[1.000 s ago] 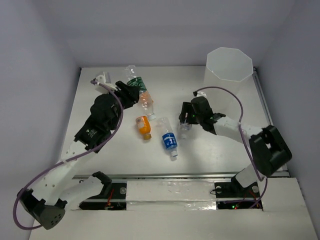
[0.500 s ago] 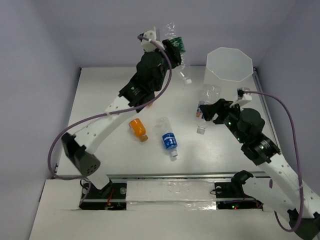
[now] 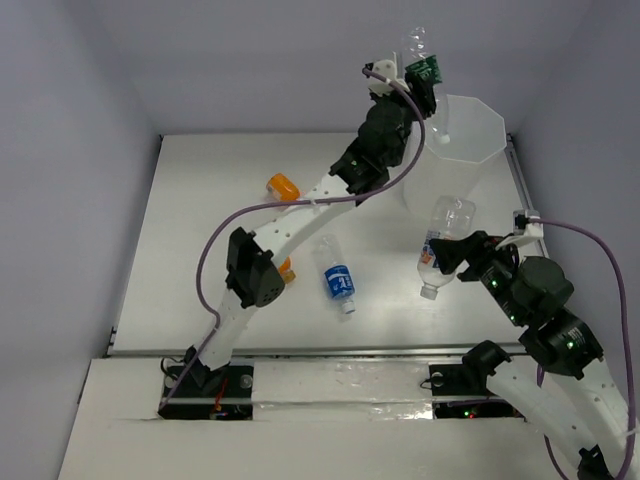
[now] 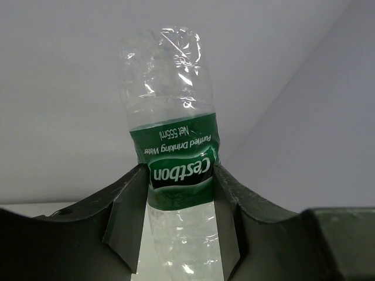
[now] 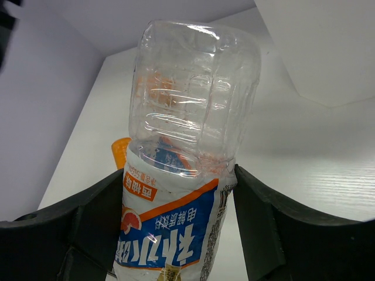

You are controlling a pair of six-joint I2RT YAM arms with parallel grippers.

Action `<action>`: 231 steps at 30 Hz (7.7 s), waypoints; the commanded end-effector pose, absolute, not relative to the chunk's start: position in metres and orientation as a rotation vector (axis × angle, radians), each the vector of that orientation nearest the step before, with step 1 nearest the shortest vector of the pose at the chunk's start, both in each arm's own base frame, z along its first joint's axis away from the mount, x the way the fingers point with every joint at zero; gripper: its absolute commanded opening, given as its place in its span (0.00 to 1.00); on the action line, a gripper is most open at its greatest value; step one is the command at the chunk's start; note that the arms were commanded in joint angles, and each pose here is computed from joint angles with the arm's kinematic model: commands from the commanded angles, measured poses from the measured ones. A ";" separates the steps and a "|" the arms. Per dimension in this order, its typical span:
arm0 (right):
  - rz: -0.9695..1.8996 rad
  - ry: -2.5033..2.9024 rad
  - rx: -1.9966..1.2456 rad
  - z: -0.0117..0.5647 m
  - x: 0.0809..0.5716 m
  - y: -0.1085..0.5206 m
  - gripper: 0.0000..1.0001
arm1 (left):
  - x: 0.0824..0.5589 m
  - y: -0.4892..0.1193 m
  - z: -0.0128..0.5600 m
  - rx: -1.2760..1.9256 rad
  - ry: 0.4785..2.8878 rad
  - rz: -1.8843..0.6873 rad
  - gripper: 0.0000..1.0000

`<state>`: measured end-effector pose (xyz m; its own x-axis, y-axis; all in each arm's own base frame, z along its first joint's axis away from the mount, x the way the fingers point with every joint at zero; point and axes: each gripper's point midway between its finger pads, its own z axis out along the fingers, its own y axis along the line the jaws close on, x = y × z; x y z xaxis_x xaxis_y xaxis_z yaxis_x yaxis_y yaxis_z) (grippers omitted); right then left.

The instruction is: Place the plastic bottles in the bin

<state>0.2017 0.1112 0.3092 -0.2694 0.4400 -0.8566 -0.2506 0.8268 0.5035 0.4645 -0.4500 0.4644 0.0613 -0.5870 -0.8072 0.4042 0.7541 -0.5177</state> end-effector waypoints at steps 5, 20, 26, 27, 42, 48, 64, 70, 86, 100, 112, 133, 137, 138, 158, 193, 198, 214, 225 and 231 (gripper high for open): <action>0.710 1.693 0.138 0.322 0.184 0.106 0.65 | 0.457 -0.465 0.498 -0.203 1.065 -0.755 0.51; 0.502 1.477 0.272 0.399 0.219 0.071 0.65 | 0.418 -0.393 0.502 -0.180 1.184 -0.616 0.89; 0.273 1.403 0.361 0.446 0.271 0.059 0.65 | 0.354 -0.298 0.394 -0.309 1.383 -0.632 0.75; 0.242 1.401 0.376 0.452 0.278 0.056 0.65 | 0.340 -0.281 0.398 -0.367 1.379 -0.691 0.72; -0.142 1.334 0.511 0.499 0.420 -0.003 0.67 | 0.237 -0.155 0.170 -0.463 1.871 -0.461 0.89; -0.311 1.357 0.524 0.478 0.474 -0.014 0.68 | 0.238 -0.144 0.141 -0.485 1.941 -0.378 0.96; -0.231 1.429 0.530 0.419 0.497 0.002 0.92 | 0.280 -0.122 0.097 -0.527 2.027 -0.401 0.99; -0.138 1.439 0.513 0.432 0.476 0.009 1.00 | 0.296 -0.130 0.101 -0.514 2.019 -0.404 0.99; 0.494 1.613 0.193 0.349 0.358 0.165 0.13 | 0.333 -0.145 0.083 -0.487 2.063 -0.326 0.92; 0.738 2.009 -0.232 0.183 0.302 0.290 0.98 | 0.344 -0.144 0.104 -0.463 2.024 -0.304 0.45; 0.785 2.190 -0.388 0.118 0.308 0.344 0.99 | 0.326 -0.129 0.238 -0.429 1.776 -0.391 0.44; 0.789 2.109 -0.235 0.145 0.303 0.326 0.58 | 0.321 -0.191 0.433 -0.269 1.479 -0.604 0.43; 0.854 1.990 -0.210 0.200 0.281 0.303 0.54 | 0.332 -0.219 0.470 -0.224 1.434 -0.619 0.43; 0.865 1.967 -0.206 0.210 0.276 0.298 0.53 | 0.343 -0.230 0.463 -0.211 1.455 -0.600 0.43; 0.965 1.785 -0.081 0.280 0.174 0.187 0.51 | 0.417 -0.392 0.531 -0.135 1.256 -0.737 0.42; 0.774 1.526 0.120 0.378 0.202 0.137 0.47 | 0.482 -0.334 0.443 -0.206 1.376 -0.527 0.92; 0.585 1.402 0.224 0.437 0.230 0.113 0.47 | 0.491 -0.252 0.344 -0.358 1.574 -0.488 0.87; -0.088 1.130 0.595 0.559 0.379 -0.002 0.48 | 0.490 -0.153 0.200 -0.600 1.893 -0.337 0.99; -0.354 1.228 0.553 0.516 0.504 -0.015 0.52 | 0.505 -0.134 0.129 -0.622 2.026 -0.256 0.99; -0.348 1.321 0.527 0.462 0.534 -0.004 0.56 | 0.507 -0.130 0.106 -0.638 2.050 -0.233 0.99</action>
<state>0.5443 -0.0001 0.4346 0.1187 0.0191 -0.9928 0.5343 0.8415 0.0801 0.5011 -0.1301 0.0954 -0.4497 -0.5148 -0.7299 -0.3611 0.8522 -0.3785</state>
